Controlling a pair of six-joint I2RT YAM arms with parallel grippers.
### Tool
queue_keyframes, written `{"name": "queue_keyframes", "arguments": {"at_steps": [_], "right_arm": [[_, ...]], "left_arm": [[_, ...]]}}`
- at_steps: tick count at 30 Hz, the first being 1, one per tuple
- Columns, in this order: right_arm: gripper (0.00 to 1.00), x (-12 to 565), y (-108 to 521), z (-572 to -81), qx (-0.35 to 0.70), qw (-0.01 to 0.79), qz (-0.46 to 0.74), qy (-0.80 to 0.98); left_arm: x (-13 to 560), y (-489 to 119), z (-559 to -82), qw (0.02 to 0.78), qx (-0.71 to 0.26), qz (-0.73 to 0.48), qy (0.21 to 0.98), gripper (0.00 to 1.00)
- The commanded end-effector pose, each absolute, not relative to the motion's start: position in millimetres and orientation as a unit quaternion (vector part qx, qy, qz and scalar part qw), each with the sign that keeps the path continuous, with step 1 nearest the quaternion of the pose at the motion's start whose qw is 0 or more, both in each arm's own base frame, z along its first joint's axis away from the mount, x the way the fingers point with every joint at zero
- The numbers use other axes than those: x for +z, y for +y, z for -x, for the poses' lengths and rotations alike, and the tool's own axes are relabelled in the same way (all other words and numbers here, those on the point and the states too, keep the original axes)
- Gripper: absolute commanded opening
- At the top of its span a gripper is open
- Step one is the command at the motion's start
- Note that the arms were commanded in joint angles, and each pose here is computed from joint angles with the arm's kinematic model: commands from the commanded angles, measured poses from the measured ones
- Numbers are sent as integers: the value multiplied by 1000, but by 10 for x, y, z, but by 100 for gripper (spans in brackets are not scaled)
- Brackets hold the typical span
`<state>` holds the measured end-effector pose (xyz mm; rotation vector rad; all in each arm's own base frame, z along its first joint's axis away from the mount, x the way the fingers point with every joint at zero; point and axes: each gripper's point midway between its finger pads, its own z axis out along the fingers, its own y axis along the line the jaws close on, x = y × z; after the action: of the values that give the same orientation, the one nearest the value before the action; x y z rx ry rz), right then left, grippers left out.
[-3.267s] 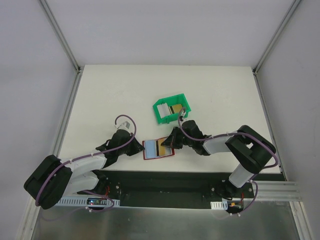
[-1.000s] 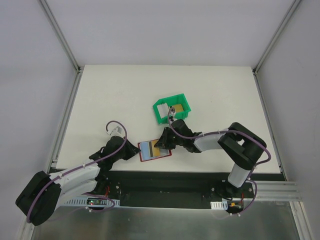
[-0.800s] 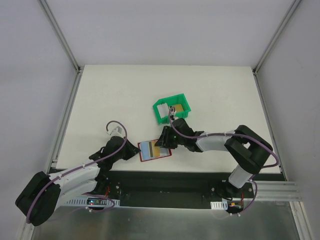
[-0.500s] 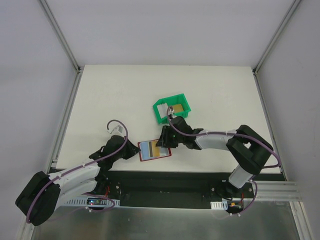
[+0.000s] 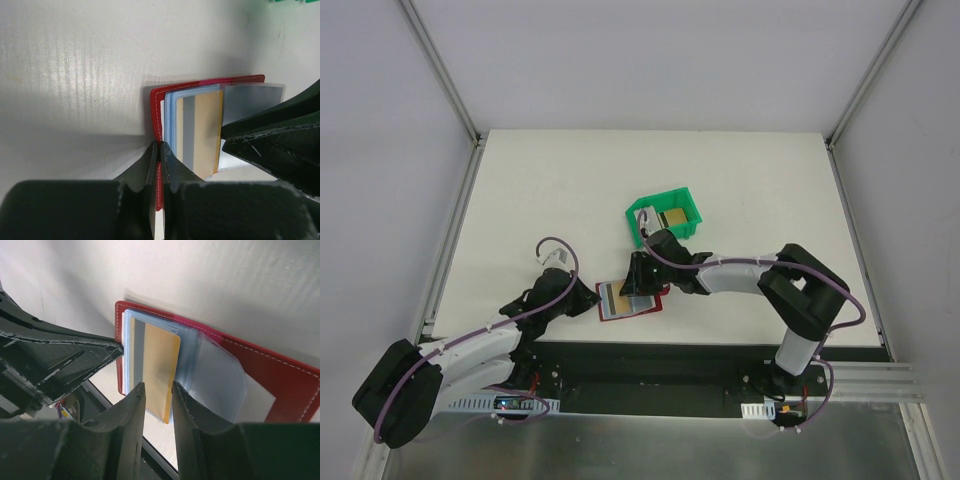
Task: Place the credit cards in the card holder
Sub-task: Insert the credit card into the card holder, then turn over the card slot in the card holder.
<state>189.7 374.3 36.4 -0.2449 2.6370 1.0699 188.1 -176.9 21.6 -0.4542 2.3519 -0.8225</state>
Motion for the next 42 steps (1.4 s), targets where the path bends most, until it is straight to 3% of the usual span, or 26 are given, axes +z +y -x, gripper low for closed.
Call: {"name": "queue_keyframes", "arguments": {"at_steps": [1,8,18,32,37,42], "right_arm": [[30,555,3964,-1876,404,137,103,899],[29,519,3946,-1871,399,137,100,901],[50,660,3624,-2047,314,209,131,917],[56,778,3789,-1954,303,213,162,915],[51,748,3568,-2033,263,234,143,925],[28,553,3465,-2031,230,221,139,938]], "left_arm": [[358,-1808,-1987,317,-320,172,876,0],[388,-1815,-1993,320,-324,170,874,0],[688,-1867,-2055,354,-340,127,862,0],[946,-2025,-2038,350,-371,86,856,0],[1004,-2054,-2062,350,-371,78,857,0],[977,-2076,-2059,340,-370,80,861,0]]}}
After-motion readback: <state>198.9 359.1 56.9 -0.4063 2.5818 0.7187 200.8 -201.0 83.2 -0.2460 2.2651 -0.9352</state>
